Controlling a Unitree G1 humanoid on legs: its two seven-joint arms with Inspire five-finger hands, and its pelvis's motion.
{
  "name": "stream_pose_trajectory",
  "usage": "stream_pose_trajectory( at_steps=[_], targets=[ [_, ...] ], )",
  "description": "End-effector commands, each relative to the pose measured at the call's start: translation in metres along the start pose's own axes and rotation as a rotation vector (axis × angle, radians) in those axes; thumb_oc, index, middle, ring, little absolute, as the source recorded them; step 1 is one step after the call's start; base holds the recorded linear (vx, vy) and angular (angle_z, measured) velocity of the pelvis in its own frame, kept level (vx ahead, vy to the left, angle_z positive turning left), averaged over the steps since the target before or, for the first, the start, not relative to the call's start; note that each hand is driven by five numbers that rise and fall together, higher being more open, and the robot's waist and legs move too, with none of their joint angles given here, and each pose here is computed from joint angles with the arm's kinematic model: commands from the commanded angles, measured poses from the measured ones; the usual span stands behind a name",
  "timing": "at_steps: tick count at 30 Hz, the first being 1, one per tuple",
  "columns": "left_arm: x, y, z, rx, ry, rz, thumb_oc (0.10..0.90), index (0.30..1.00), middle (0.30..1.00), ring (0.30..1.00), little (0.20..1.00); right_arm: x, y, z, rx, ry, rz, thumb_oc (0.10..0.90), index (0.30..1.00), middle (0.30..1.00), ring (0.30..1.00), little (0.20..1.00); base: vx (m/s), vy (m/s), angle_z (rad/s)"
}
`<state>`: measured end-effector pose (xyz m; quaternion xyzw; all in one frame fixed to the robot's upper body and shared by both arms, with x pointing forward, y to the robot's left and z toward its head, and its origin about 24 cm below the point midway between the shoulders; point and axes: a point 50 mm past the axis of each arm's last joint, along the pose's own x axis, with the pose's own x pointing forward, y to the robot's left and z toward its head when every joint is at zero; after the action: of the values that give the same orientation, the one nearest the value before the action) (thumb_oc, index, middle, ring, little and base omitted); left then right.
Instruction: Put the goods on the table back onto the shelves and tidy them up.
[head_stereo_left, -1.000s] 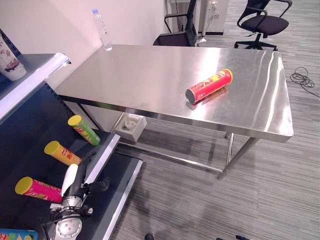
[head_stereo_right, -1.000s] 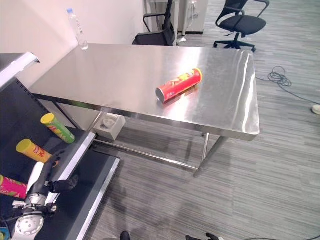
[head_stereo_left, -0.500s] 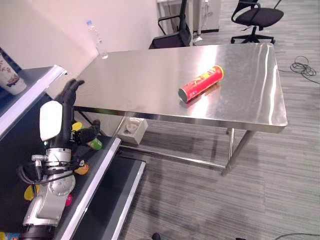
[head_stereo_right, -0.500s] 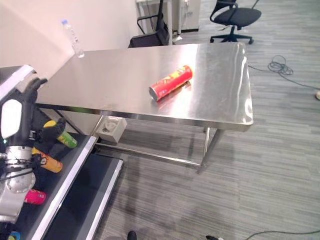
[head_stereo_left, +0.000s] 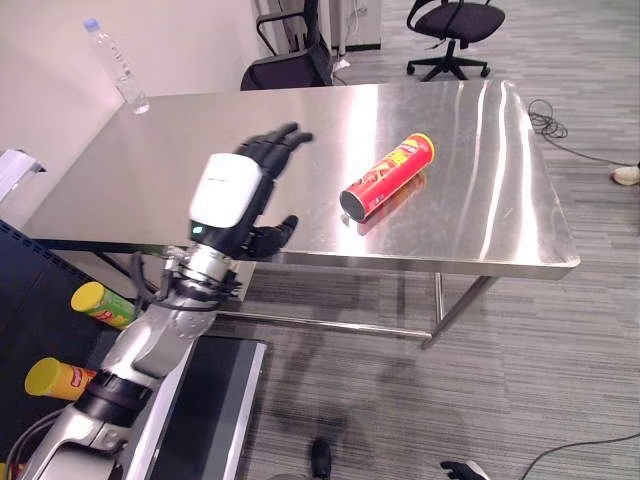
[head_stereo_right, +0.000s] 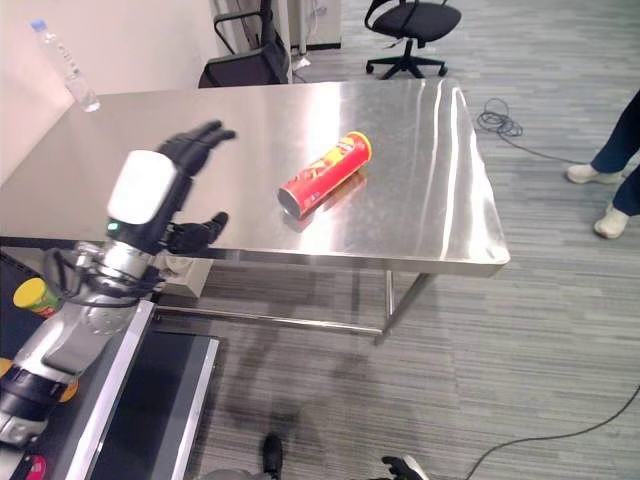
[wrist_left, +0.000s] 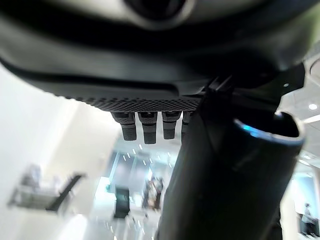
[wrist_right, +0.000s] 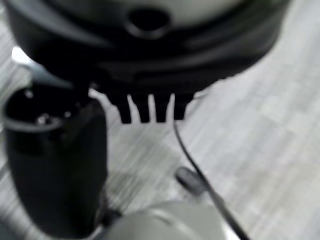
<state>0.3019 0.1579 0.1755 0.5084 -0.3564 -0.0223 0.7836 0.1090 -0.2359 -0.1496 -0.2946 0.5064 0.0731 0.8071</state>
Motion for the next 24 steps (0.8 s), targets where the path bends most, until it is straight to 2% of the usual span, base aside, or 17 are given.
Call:
stream_pose_trajectory(
  at_steps=[1, 4, 10, 15, 20, 24],
  targets=[
    [0.042, 0.036, 0.009, 0.016, -0.017, 0.207, 0.8, 0.9, 0.9, 0.9, 0.9, 0.002, -0.021, 0.01, -0.119, -0.037, -0.054, 0.8, 0.9, 0.9, 0.9, 0.9, 0.07, 0.104, -0.2],
    [0.05, 0.036, 0.017, 0.002, -0.023, 0.225, 0.8, 0.9, 0.9, 0.9, 0.9, 0.003, -0.026, 0.03, -0.168, -0.106, -0.057, 0.8, 0.9, 0.9, 0.9, 0.9, 0.05, 0.168, -0.18],
    [0.055, 0.041, 0.025, -0.012, -0.042, 0.252, 0.8, 0.9, 0.9, 0.9, 0.9, 0.002, -0.02, 0.038, -0.18, -0.142, -0.053, 0.8, 0.9, 0.9, 0.9, 0.9, 0.12, 0.013, 0.09],
    [0.057, 0.055, 0.025, 0.059, -0.073, 0.273, 0.8, 0.9, 0.9, 0.9, 0.9, 0.002, -0.023, 0.034, -0.17, -0.122, -0.061, 0.8, 0.9, 0.9, 0.9, 0.9, 0.12, -0.275, 0.03],
    [0.044, 0.074, 0.016, 0.184, -0.069, 0.305, 0.8, 0.9, 0.9, 0.9, 0.9, 0.0, -0.014, 0.026, -0.138, -0.1, -0.033, 0.8, 0.9, 0.9, 0.9, 0.9, 0.13, -0.362, 0.54],
    [0.048, 0.087, 0.014, 0.247, -0.07, 0.338, 0.8, 0.9, 0.9, 0.9, 0.9, 0.0, -0.018, 0.03, -0.146, -0.11, -0.038, 0.8, 0.9, 0.9, 0.9, 0.9, 0.1, -0.45, 0.61]
  ],
)
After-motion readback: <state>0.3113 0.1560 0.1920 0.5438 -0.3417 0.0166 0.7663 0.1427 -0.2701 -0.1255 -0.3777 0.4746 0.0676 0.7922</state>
